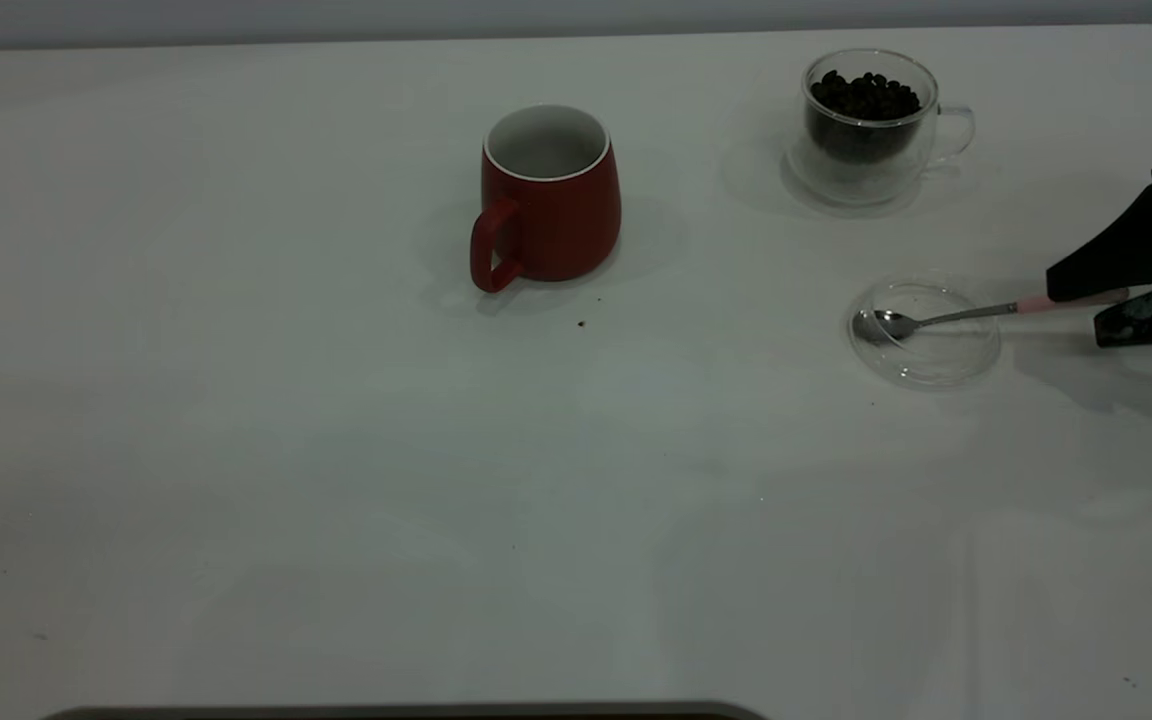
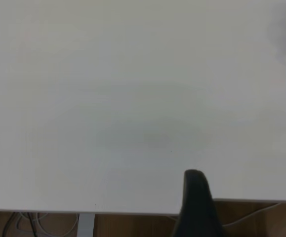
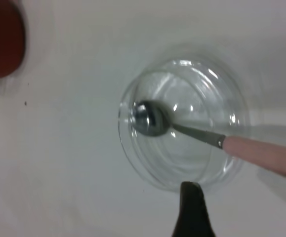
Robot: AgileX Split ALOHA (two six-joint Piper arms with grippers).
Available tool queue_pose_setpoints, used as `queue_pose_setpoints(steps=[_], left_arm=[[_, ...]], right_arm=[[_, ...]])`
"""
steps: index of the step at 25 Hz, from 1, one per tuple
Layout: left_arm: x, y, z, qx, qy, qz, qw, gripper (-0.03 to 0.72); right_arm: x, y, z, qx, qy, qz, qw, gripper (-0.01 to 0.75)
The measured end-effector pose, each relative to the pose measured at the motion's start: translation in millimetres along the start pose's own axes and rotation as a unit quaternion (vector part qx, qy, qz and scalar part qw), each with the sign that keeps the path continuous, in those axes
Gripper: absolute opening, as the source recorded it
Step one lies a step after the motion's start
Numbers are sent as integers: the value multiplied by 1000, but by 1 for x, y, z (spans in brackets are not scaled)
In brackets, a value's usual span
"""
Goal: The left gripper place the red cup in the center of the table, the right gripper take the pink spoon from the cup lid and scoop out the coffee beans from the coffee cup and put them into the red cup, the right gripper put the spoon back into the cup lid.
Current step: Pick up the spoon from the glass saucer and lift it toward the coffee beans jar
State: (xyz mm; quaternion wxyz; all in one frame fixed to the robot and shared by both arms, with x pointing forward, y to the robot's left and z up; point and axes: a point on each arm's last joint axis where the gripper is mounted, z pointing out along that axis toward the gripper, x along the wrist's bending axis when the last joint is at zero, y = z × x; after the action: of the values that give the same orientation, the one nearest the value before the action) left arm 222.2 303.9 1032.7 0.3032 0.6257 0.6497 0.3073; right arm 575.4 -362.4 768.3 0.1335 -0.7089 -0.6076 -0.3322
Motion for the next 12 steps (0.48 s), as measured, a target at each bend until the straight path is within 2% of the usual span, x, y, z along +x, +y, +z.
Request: queue_pose_setpoints(steps=[7,12], left_arm=[[0,0,0,0,0,0,1000,588],[0,0,0,0,0,0,1000,588]], right_arm=[[2,3,0,-17,8,-23,1000,591],[0,3,0,-15,1,-14,1000,591]])
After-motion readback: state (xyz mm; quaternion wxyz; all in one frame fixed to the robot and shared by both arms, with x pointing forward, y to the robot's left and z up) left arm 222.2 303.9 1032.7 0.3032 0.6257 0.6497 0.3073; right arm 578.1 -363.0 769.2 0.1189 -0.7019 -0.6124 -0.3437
